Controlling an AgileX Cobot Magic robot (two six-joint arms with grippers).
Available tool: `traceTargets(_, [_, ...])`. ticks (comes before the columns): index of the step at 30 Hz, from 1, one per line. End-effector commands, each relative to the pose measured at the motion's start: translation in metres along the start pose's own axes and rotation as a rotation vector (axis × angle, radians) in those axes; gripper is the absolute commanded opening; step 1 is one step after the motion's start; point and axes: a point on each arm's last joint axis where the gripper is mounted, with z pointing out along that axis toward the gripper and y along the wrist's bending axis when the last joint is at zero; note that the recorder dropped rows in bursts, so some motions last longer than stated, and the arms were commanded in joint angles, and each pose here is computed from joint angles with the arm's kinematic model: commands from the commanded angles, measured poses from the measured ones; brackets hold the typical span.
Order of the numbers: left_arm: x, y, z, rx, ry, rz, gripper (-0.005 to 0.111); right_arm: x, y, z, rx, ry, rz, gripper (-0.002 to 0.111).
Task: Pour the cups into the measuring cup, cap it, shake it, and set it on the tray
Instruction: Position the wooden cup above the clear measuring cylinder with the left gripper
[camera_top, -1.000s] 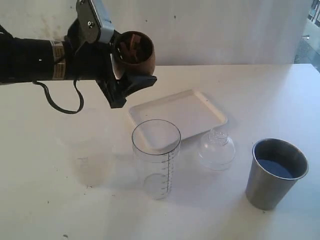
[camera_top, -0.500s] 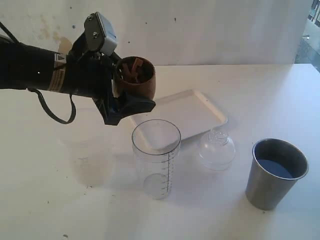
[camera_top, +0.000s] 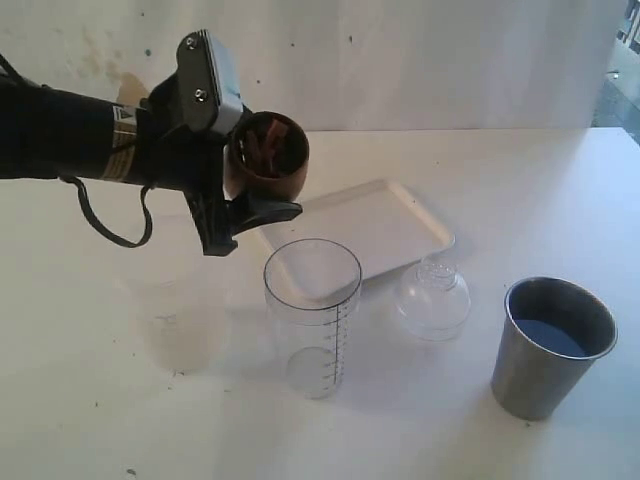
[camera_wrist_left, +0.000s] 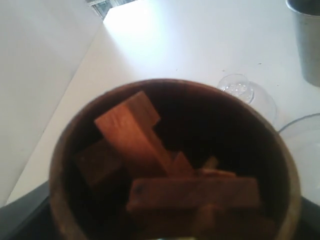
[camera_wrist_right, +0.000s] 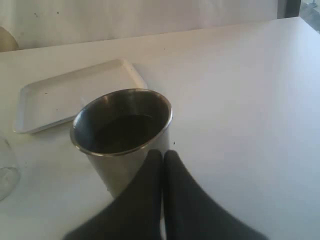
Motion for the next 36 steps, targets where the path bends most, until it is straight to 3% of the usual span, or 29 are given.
traceTargets(1, [-0.015,-0.004,0.005,-0.021,-0.024,0.033,0.000,0.002,0.000,0.000,-0.003,0.000,-0.003,0.000])
traceTargets(5, [-0.014,-0.002,0.007,-0.067,0.019,0.054,0.000,0.002,0.000,0.000,-0.003,0.000,-0.003,0.000])
traceTargets(9, [-0.021,-0.009,0.010,-0.031,-0.008,0.065,0.000,0.002,0.000,0.000,-0.003,0.000,-0.003,0.000])
traceTargets(30, [-0.023,-0.012,0.014,-0.042,0.014,0.388,0.000,0.002,0.000,0.000,-0.003,0.000,-0.003,0.000])
traceTargets(34, [-0.023,-0.012,0.014,-0.041,0.015,0.402,0.000,0.002,0.000,0.000,-0.003,0.000,0.019,0.000])
traceTargets(36, [-0.024,-0.013,0.014,-0.040,0.013,0.356,0.000,0.002,0.000,0.000,-0.003,0.000,0.012,0.000])
